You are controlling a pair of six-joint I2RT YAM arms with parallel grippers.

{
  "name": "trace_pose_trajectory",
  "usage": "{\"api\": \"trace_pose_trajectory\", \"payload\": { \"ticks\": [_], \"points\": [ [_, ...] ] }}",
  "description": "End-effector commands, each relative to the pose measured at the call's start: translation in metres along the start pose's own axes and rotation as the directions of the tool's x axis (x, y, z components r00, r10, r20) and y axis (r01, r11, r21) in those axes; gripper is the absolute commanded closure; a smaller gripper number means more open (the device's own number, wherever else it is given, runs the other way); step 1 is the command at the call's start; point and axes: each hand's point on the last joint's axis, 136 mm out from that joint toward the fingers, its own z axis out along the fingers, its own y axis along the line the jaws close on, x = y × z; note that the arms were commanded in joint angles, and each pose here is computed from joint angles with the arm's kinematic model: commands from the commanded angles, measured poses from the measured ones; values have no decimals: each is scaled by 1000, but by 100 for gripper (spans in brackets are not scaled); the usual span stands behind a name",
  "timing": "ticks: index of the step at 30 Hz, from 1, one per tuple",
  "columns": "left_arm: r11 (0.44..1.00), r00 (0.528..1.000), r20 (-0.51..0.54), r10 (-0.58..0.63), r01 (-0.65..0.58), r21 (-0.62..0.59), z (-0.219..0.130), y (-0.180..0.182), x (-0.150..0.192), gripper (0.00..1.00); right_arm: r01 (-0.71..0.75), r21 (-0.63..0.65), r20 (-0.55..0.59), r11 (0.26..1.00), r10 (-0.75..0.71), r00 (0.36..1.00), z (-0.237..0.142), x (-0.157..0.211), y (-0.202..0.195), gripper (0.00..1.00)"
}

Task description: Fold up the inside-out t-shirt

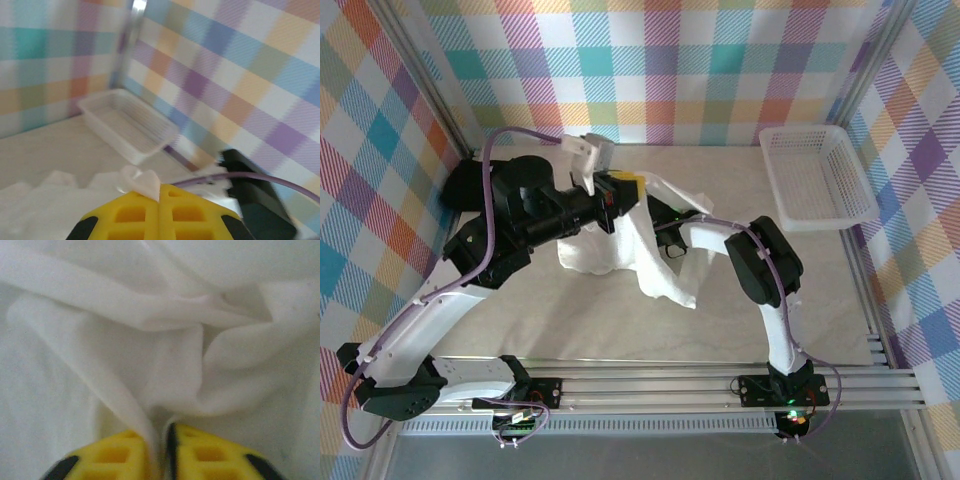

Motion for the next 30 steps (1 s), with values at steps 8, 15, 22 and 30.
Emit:
{"api": "trace_pose_trajectory", "payload": {
  "ticks": [8, 15, 22, 30],
  "points": [
    [723, 978, 122, -169, 207, -659, -27, 218, 30, 100, 102, -264, 70, 959, -87, 994, -87, 8, 42, 100],
    [546, 947, 173, -270, 298, -783, -47, 304, 78, 100, 156, -445, 232, 882, -55, 971, -130, -8, 75, 100],
    [540, 934, 140, -329, 308, -783, -32, 322, 99, 100, 188, -418, 230, 889, -96, 968, -124, -16, 75, 100],
    [506, 916, 91, -391, 297, -810, -30, 343, 153, 100, 291, -472, 478, 832, -36, 878, -201, -78, 87, 100]
  ]
}}
